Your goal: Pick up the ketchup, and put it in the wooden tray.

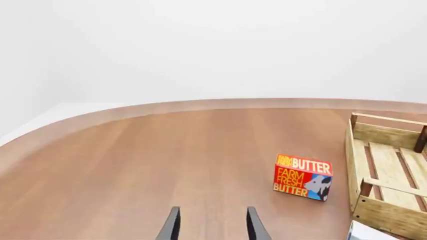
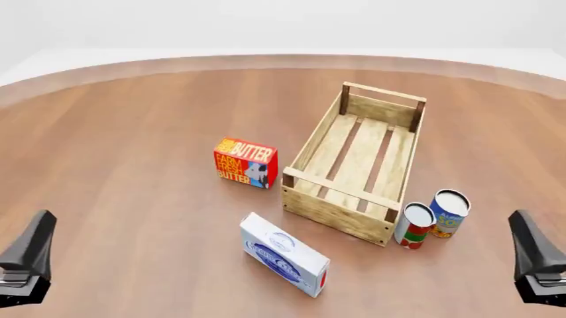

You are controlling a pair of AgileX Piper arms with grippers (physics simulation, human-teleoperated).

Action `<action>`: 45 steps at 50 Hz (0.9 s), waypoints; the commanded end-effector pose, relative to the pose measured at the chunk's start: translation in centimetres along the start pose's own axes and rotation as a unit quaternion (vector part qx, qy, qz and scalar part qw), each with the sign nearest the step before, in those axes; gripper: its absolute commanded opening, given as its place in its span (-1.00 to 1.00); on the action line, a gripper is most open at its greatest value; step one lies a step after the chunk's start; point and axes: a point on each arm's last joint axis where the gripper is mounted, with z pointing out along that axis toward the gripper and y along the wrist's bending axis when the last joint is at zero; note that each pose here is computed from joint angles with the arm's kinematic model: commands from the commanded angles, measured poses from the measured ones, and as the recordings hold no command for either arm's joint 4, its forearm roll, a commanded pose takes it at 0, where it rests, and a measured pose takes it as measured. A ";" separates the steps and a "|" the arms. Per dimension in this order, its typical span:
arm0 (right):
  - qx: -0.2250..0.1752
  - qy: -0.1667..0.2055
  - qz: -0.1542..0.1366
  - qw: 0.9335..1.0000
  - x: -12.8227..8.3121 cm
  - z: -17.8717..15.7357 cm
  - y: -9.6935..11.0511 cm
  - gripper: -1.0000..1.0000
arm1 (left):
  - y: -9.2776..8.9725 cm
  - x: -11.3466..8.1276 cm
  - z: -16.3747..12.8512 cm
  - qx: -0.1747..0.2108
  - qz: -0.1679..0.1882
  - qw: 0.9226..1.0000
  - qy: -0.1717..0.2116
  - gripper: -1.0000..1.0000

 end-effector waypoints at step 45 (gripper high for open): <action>-0.283 0.181 -0.068 0.939 -2.3 9.4 9.3 1.00 | 0.0 -0.1 0.0 0.000 0.000 1.000 0.001 1.00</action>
